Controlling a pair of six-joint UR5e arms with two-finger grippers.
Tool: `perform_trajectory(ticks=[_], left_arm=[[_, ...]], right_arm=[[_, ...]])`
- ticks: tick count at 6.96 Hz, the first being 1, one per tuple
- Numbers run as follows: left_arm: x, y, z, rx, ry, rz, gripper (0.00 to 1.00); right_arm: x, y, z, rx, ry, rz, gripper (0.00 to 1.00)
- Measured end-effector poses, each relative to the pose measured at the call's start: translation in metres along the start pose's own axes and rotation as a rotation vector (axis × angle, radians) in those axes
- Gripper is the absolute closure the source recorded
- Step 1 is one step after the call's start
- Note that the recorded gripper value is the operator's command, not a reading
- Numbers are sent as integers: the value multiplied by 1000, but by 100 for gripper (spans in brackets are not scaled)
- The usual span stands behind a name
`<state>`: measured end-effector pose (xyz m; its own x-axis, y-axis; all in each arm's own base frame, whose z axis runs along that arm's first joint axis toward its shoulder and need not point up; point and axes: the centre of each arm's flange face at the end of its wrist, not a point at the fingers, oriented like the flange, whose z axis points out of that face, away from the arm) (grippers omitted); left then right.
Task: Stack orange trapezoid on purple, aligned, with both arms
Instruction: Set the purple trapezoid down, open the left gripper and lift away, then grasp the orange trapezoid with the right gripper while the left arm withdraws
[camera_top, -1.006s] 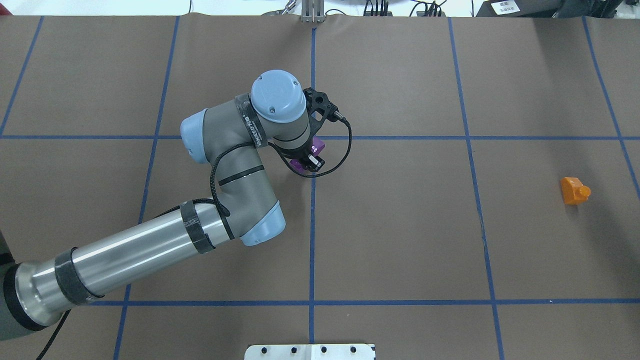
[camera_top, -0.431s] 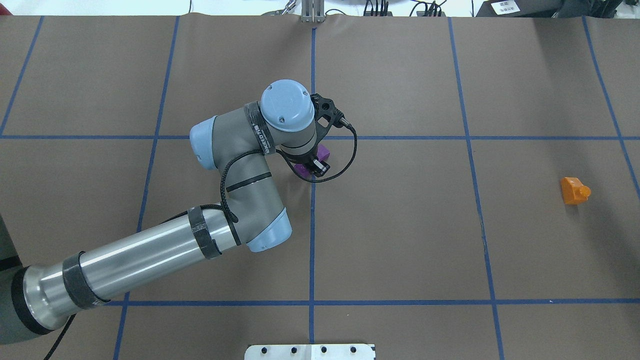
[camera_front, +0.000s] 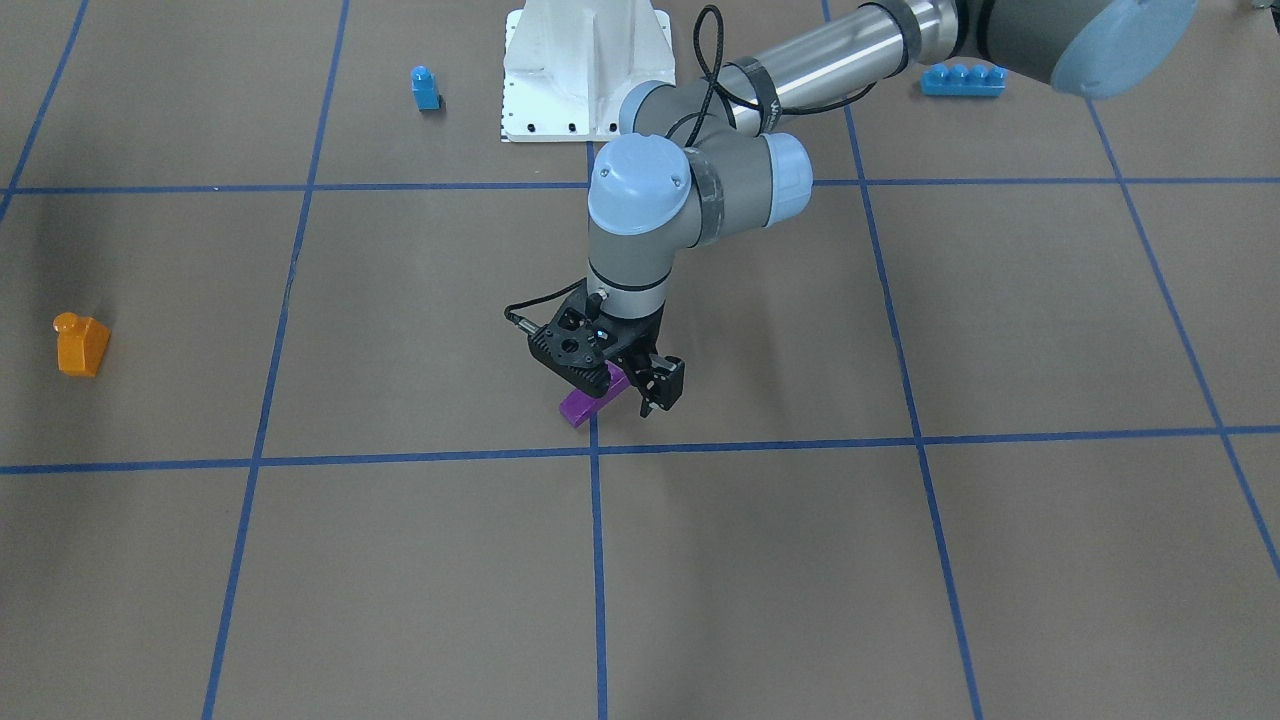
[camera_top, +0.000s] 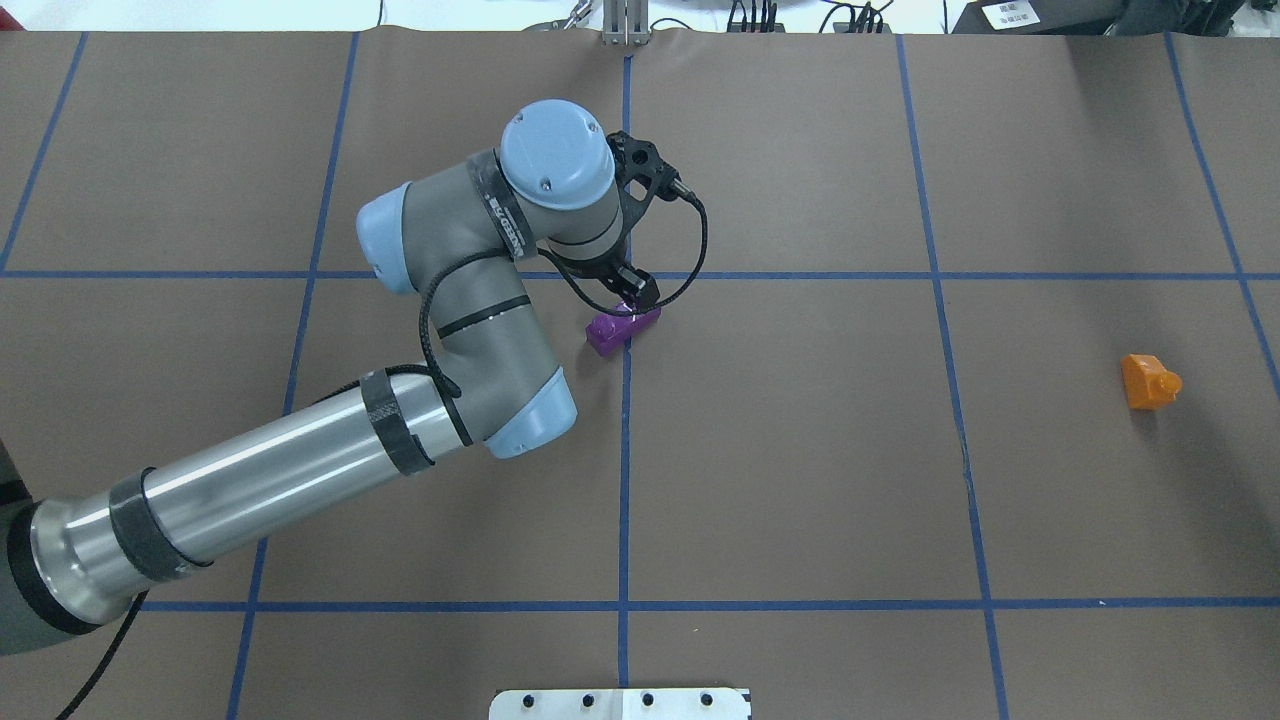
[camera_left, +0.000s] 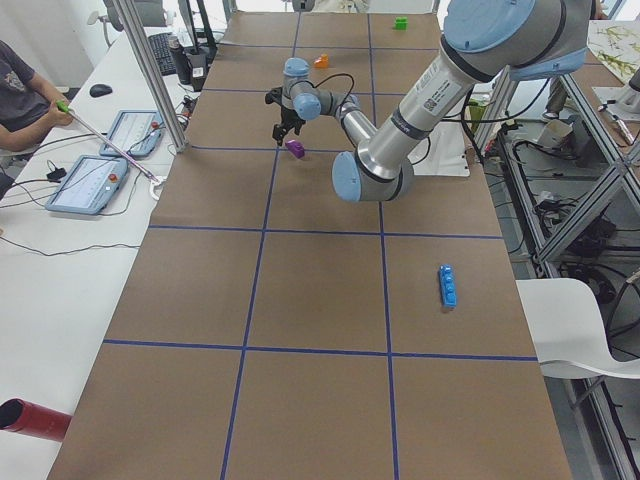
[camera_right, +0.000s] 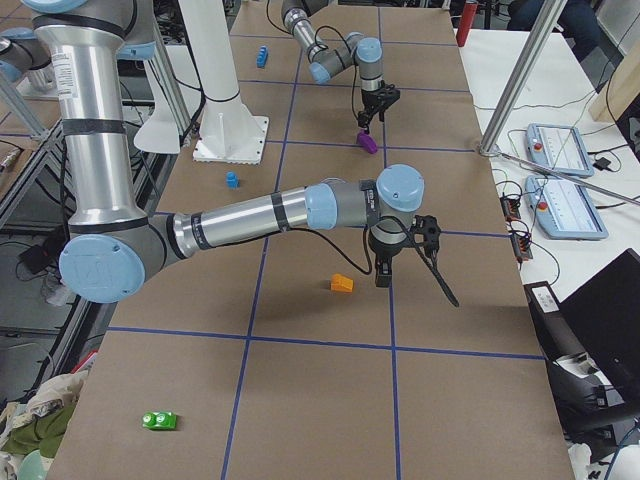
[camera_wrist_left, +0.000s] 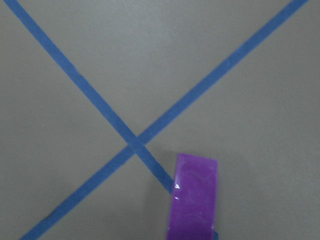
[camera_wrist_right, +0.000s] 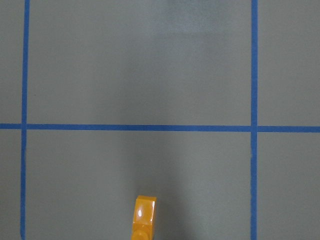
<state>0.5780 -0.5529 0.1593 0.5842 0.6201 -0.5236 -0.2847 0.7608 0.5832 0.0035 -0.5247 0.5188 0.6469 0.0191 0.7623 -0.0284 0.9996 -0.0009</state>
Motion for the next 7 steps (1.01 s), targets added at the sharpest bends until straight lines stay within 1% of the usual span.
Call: perform_trajectory(ticks=[2,3,4,5,6,7], left_arm=[[-53,-21,-49,6,54,-61,0],[-68,-24,-74,2,58,-85,0],[-76,-21,-91,3,56,-98,0],[-81,-15,-99,5,55,-103,0],[-85,-10,-102,6,53,-106,0],[-88,-6,-102,6,51,-108,0]], right_arm=[[-47,1,31,-35,8,3,0],[-51,12,53,-38,14,4,0],[-50,29,79,-18,29,18,0],[-48,43,110,10,50,47,0],[-40,52,143,25,59,61,0],[-31,59,170,29,55,65,0]])
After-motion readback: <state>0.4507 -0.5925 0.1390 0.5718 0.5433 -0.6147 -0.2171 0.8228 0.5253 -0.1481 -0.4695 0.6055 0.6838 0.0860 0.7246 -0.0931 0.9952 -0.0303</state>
